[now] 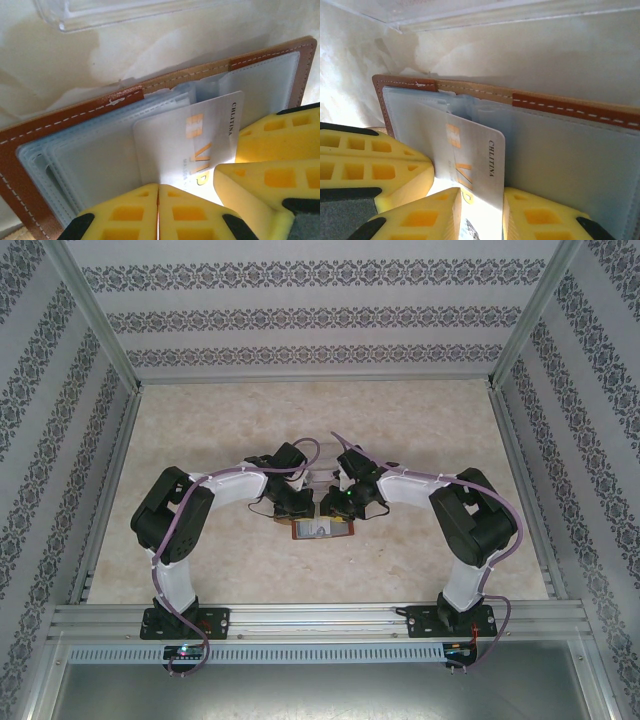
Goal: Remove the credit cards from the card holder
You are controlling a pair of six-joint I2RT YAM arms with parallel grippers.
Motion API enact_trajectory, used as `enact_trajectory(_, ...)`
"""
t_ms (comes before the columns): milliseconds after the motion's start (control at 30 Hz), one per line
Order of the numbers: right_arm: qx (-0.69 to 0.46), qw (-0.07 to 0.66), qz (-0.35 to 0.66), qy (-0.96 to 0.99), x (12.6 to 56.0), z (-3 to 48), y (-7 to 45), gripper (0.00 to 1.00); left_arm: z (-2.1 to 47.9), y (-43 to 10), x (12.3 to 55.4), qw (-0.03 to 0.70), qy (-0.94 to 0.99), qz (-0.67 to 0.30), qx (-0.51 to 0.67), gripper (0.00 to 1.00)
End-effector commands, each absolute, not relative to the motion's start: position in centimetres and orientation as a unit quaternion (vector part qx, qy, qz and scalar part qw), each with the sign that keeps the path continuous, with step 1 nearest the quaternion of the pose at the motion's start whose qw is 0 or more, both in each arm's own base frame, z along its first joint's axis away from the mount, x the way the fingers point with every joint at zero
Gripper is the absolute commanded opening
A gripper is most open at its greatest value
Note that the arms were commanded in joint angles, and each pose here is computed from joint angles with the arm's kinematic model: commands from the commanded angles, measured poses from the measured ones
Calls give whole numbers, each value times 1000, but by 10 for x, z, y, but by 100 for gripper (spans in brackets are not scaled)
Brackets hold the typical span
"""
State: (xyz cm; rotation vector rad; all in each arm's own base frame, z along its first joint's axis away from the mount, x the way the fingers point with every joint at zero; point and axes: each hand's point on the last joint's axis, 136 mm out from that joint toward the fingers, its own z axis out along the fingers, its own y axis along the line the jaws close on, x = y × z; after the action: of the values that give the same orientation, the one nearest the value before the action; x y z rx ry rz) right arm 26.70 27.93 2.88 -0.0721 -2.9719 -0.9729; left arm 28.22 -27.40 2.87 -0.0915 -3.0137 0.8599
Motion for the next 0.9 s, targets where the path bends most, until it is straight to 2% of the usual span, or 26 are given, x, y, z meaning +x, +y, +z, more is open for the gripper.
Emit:
enact_trajectory(0, -22, -3, -345, -938, 269, 44, 287, 25, 7, -266, 265, 35, -968, 245, -32, 8)
enact_trajectory(433, -26, -10, -349, -937, 270, 45, 284, 9, 8, -266, 265, 35, -968, 245, -33, 8)
enact_trajectory(667, -20, -16, -294, -955, 269, 36, 264, 2, 10, -266, 265, 34, -969, 244, -34, 8)
enact_trajectory(867, -9, -23, -229, -973, 268, 33, 242, 1, 11, -267, 267, 32, -968, 245, -34, 8)
